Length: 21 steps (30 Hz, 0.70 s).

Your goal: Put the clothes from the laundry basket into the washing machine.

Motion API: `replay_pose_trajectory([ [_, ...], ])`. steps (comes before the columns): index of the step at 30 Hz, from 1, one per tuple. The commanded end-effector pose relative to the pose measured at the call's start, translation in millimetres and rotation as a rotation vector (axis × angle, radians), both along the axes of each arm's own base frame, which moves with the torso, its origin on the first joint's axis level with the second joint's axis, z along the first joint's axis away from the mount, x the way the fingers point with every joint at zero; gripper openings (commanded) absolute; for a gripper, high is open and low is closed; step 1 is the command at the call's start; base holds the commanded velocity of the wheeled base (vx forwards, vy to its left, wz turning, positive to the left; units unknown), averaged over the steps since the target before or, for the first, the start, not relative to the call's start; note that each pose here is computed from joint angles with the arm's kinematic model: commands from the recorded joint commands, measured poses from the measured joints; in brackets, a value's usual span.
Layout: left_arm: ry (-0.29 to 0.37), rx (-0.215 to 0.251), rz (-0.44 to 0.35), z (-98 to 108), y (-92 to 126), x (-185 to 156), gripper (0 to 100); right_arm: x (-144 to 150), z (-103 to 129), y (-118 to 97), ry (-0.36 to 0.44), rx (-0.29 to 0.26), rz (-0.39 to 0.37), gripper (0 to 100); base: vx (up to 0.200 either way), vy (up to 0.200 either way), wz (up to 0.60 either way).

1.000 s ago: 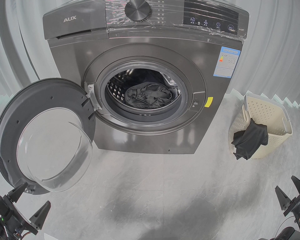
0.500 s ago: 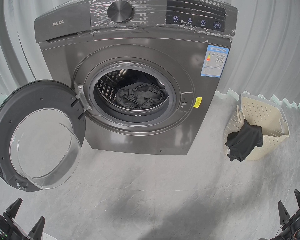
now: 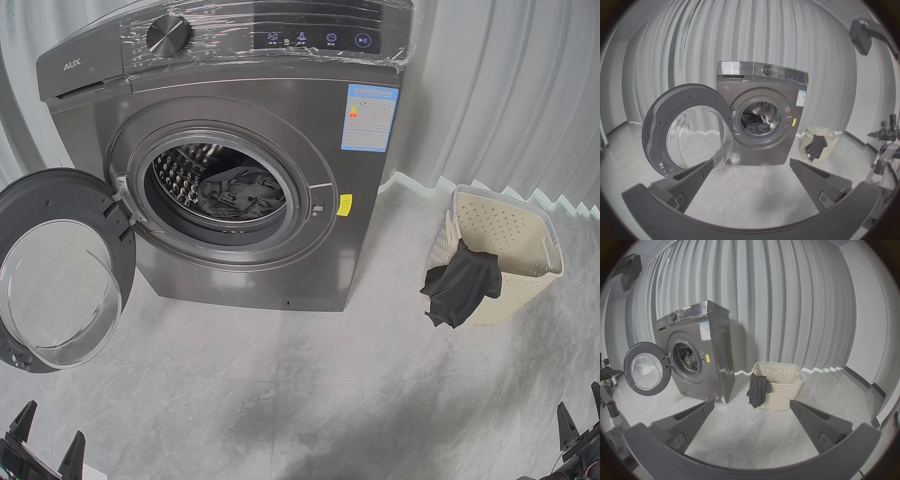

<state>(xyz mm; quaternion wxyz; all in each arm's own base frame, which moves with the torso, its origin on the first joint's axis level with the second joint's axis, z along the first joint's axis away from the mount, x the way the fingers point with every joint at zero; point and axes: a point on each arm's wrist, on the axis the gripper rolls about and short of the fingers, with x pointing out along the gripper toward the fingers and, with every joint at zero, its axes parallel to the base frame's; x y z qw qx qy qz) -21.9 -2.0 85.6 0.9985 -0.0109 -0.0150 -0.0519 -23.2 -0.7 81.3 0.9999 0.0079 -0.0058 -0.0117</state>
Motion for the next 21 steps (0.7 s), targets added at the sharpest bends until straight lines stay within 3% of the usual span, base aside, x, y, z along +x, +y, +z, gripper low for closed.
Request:
replay_pose_trajectory([
  [1,0.060,0.082,0.083,-11.2,1.4,-1.8,100,0.2,-5.1,0.1,0.007,-0.005,0.003,100,0.000,-0.200,0.00],
  [6,0.052,0.074,0.071,-10.3,1.3,-1.7,100,0.2,-5.1,0.1,0.007,-0.005,0.003,100,0.000,-0.200,0.00],
  [9,0.052,0.054,0.070,-10.1,1.3,-1.7,100,0.2,-5.1,0.1,0.007,-0.005,0.003,100,-0.200,-0.200,0.00],
  [21,0.054,0.051,0.070,-10.3,1.3,-1.7,100,0.2,-5.1,0.1,0.007,-0.005,0.003,100,-0.200,-0.200,0.00],
])
